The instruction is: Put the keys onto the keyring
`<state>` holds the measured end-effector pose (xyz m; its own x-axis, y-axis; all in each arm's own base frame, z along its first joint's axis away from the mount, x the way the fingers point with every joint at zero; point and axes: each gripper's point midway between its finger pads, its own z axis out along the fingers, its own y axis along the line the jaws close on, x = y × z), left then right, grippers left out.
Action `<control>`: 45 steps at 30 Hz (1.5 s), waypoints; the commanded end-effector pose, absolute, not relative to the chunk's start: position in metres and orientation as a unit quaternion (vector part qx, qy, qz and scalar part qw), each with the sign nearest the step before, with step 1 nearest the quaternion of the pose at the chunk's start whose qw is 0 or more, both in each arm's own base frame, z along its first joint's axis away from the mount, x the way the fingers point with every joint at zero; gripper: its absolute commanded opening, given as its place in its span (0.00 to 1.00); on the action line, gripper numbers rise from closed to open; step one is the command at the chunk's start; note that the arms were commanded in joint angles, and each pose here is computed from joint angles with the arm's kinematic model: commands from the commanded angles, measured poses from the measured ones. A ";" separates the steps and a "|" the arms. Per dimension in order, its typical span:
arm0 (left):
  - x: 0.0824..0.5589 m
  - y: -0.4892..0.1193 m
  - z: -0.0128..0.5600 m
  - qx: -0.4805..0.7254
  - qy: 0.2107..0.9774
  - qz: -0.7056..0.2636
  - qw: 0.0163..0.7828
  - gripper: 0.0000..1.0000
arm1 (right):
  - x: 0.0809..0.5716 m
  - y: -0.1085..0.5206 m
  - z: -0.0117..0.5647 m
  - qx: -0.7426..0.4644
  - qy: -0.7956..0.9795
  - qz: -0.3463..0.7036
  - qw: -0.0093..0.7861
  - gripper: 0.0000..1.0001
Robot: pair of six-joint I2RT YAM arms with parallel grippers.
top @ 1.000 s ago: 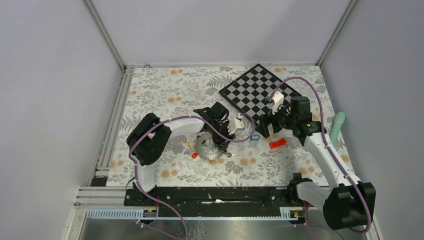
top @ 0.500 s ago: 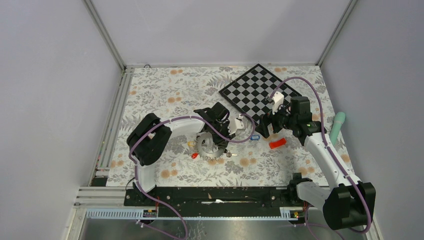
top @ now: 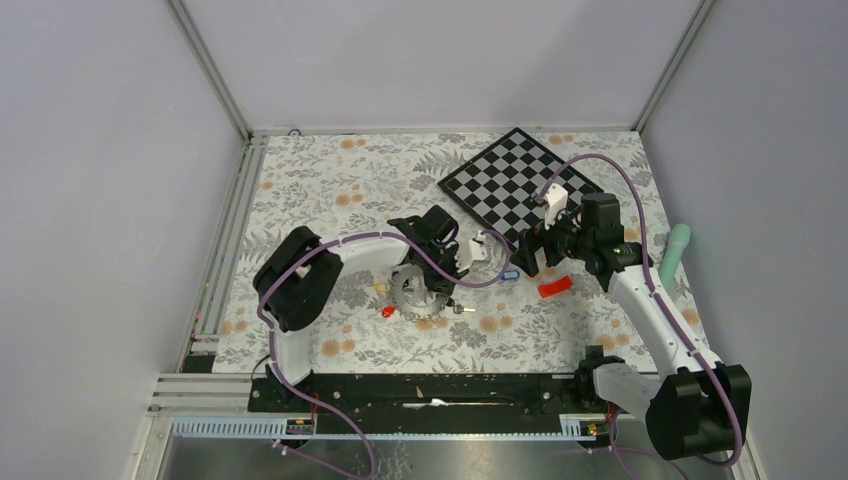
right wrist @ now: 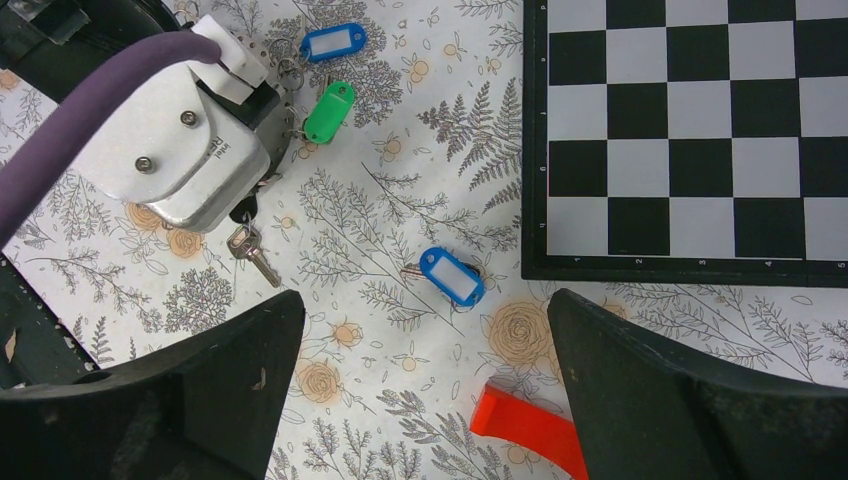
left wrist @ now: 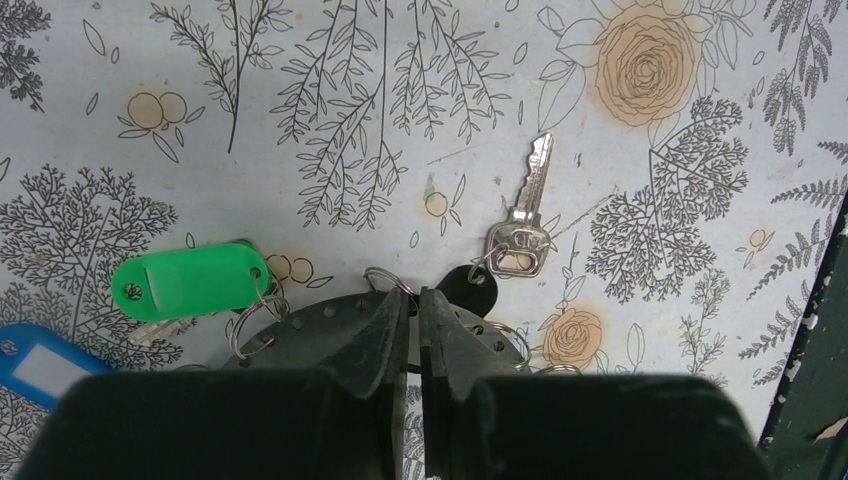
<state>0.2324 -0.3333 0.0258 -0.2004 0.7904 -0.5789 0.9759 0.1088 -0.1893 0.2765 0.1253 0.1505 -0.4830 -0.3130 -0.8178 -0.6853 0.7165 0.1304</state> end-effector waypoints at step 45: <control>0.228 -0.335 0.196 0.597 0.563 -0.443 0.361 0.00 | 0.253 0.248 0.192 -0.467 0.645 0.434 0.421 0.76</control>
<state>0.2320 -0.3282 0.1517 -0.0688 0.4829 -0.8730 0.9933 -0.0484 -0.1051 0.2331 0.2299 0.1619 -0.3429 -0.2917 -0.8929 -0.9309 0.2326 0.2815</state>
